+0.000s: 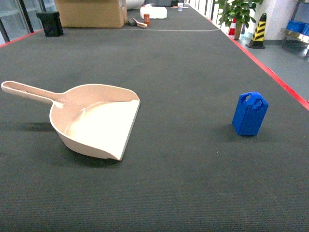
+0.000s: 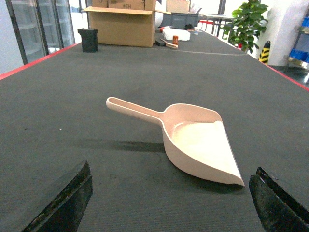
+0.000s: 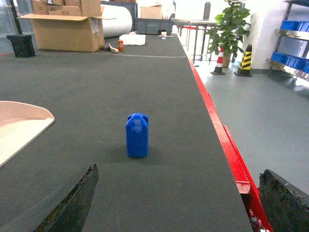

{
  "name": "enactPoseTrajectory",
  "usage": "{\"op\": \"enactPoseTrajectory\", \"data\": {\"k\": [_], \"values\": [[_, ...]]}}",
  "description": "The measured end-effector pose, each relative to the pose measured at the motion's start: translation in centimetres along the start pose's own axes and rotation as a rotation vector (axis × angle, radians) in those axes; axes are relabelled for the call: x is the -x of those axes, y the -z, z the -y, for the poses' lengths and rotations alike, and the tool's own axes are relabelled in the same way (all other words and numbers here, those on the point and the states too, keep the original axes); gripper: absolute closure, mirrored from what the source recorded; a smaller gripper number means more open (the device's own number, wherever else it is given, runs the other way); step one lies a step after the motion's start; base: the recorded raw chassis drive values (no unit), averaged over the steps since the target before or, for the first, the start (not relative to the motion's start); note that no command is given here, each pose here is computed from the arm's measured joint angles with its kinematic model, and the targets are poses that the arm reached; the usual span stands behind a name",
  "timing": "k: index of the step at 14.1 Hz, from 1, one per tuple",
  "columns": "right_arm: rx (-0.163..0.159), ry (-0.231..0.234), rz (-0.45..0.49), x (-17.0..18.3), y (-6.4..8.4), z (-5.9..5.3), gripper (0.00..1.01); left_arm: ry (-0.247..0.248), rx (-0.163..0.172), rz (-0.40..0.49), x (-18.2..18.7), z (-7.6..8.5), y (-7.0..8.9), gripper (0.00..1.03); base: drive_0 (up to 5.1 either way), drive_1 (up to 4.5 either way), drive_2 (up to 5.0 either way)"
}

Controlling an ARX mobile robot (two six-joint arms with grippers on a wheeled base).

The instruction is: Place part in tray to right shelf

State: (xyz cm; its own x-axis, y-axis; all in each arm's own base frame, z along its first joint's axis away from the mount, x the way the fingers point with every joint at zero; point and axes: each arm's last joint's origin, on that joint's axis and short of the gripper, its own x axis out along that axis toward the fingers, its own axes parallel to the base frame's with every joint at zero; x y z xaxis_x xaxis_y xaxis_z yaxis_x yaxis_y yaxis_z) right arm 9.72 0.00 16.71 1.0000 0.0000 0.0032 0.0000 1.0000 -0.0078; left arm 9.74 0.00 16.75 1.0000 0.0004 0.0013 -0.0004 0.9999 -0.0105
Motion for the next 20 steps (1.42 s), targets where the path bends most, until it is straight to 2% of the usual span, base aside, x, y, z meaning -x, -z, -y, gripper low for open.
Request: {"op": "enactPoseTrajectory", "data": {"k": [20], "values": [[0.000,0.000,0.000,0.00,0.00,0.00,0.03,0.000,0.000,0.000,0.00,0.00,0.00,0.05,0.0,0.00,0.0]]}}
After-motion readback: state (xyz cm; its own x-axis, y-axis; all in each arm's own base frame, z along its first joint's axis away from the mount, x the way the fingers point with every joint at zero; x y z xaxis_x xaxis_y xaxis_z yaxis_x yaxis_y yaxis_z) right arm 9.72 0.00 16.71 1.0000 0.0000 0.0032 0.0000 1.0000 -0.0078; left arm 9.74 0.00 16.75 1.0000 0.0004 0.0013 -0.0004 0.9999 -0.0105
